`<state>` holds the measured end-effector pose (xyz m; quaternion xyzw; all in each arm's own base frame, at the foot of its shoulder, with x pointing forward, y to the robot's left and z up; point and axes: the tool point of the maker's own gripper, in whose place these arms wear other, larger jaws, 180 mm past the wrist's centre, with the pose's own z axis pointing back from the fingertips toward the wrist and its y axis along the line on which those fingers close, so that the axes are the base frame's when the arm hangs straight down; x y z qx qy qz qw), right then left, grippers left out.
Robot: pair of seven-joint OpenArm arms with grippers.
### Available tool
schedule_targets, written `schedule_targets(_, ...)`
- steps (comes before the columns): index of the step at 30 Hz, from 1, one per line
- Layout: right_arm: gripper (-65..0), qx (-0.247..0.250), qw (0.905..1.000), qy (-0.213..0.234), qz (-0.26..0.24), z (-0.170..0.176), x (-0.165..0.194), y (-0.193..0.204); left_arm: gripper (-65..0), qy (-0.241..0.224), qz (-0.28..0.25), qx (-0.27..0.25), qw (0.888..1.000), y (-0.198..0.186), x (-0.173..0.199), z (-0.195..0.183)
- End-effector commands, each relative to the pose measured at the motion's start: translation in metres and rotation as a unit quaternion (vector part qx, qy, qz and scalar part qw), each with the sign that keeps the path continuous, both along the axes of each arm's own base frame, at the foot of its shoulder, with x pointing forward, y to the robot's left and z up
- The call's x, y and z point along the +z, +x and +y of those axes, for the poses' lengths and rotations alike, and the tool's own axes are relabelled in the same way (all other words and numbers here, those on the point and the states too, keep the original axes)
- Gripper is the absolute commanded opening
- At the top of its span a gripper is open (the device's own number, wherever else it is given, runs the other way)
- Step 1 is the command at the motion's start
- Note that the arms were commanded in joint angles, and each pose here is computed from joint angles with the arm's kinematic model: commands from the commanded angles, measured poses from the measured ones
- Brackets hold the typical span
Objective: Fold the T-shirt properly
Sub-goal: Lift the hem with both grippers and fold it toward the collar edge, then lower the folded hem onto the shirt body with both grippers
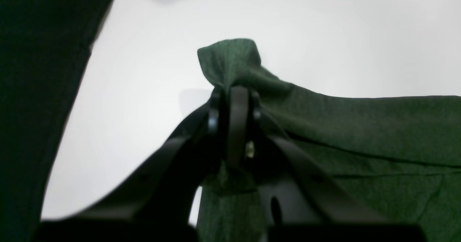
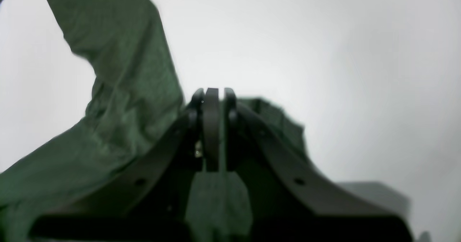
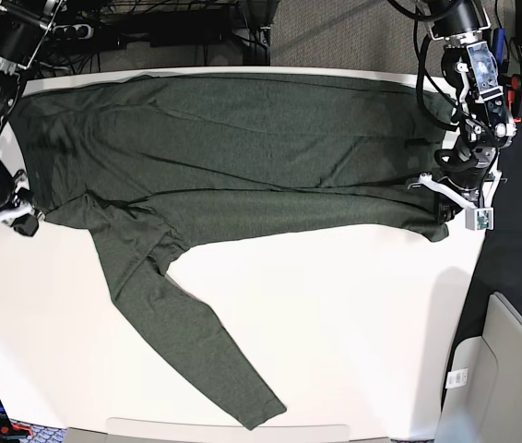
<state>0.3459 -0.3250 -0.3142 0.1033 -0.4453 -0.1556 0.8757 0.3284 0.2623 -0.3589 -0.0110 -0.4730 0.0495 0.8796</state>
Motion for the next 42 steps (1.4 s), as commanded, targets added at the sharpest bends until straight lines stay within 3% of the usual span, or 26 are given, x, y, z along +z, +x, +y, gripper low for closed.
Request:
schedule_targets(1, -62.6, 0.005, 0.9993, -0.021, -0.032, -0.003, 0.025, 0.016, -65.0, 0.006, -0.027, -0.002, 1.0, 0.009, 0.015, 0.002)
schedule_targets(6, -51.1, 0.068, 0.9924, -0.102, -0.013, 0.031, 0.029, 0.051, -65.0, -0.005, -0.027, 0.0, 1.0, 0.009, 0.012, -0.004)
schedule_targets(13, -26.8, 0.07, 0.9918, -0.098, 0.044, 0.049, -0.01, 0.075, -65.0, -0.007, -0.027, 0.0, 1.0, 0.009, 0.012, -0.006)
schedule_targets(16, -20.8, 0.069, 0.9913, -0.098, 0.055, 0.052, -0.018, 0.076, -65.0, -0.007, -0.027, 0.0, 1.0, 0.008, 0.011, -0.006)
schedule_targets(35, -21.1, 0.075, 0.9925, -0.04, 0.088, 0.09, -0.064, 0.084, -65.0, -0.008, -0.027, 0.0, 1.0, 0.008, 0.011, -0.006)
schedule_targets(38, -28.0, 0.078, 0.9923, -0.035, 0.09, 0.095, -0.066, 0.084, -65.0, -0.008, -0.027, 0.0, 1.0, 0.008, 0.011, -0.006)
schedule_targets(42, -46.2, 0.081, 0.9925, -0.027, 0.087, 0.101, -0.066, 0.085, -65.0, -0.008, -0.027, 0.0, 1.0, 0.009, 0.012, -0.006)
